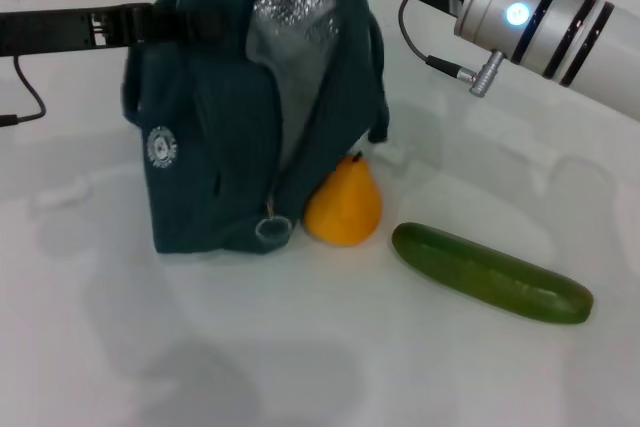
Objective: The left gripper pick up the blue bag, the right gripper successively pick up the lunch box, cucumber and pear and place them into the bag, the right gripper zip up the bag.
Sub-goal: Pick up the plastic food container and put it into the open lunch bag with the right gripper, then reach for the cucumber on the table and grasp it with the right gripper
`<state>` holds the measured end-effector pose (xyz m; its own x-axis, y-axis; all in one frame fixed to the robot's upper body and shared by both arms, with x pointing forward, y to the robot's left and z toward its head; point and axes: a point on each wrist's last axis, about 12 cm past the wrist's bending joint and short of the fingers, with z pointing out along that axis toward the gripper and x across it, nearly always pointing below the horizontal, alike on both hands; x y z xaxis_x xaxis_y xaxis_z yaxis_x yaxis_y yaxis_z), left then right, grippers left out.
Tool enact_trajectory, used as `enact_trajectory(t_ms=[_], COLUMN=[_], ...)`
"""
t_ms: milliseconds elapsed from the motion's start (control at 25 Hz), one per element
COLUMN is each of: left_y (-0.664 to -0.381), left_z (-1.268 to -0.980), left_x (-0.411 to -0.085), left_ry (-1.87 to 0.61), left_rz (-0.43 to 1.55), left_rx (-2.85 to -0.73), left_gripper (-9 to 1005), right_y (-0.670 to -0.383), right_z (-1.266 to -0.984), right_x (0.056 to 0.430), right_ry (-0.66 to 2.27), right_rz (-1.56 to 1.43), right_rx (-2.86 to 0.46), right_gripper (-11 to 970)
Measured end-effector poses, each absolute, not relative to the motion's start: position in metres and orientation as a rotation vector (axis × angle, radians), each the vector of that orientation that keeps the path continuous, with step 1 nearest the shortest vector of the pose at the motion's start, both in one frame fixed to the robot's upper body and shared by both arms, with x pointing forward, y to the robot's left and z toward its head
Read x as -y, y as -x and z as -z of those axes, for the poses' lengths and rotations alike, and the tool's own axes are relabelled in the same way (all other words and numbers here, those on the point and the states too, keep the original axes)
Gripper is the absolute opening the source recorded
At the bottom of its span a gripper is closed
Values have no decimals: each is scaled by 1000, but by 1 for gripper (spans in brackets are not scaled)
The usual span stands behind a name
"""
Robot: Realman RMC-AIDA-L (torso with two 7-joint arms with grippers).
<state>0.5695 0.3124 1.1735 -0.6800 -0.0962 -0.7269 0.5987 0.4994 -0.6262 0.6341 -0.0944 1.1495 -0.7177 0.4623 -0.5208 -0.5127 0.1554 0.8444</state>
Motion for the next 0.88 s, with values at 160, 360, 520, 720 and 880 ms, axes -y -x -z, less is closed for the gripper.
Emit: enact_trajectory(t_ms=[160,360,520,720,880], left_y=[-570,-570,-569,-568,-568], left_z=[-1173,-1173,-1172,-1170,-1169], left_x=[-313,-313,-314,-314,-315], left_ry=[-410,-407,-402,-394,-391], left_rz=[1215,1212,1210,1215,1218], left_rx=[-2018,-2018,-2020,-2024,-2026], left_gripper=[68,68,68,68,69], right_y=[-635,-636,-636,-638,-638], right_z=[-1150,-1154,-1155,-1156,-1157], right_x=[95,102,116,139,165], right_ry=[52,77,112,214,417], right_rz=[-1658,-1650,-1619,-1522,-1354], right_rx=[-1688,-1648,-1597,-1562,-1546], right_gripper=[255,426,581,661,662])
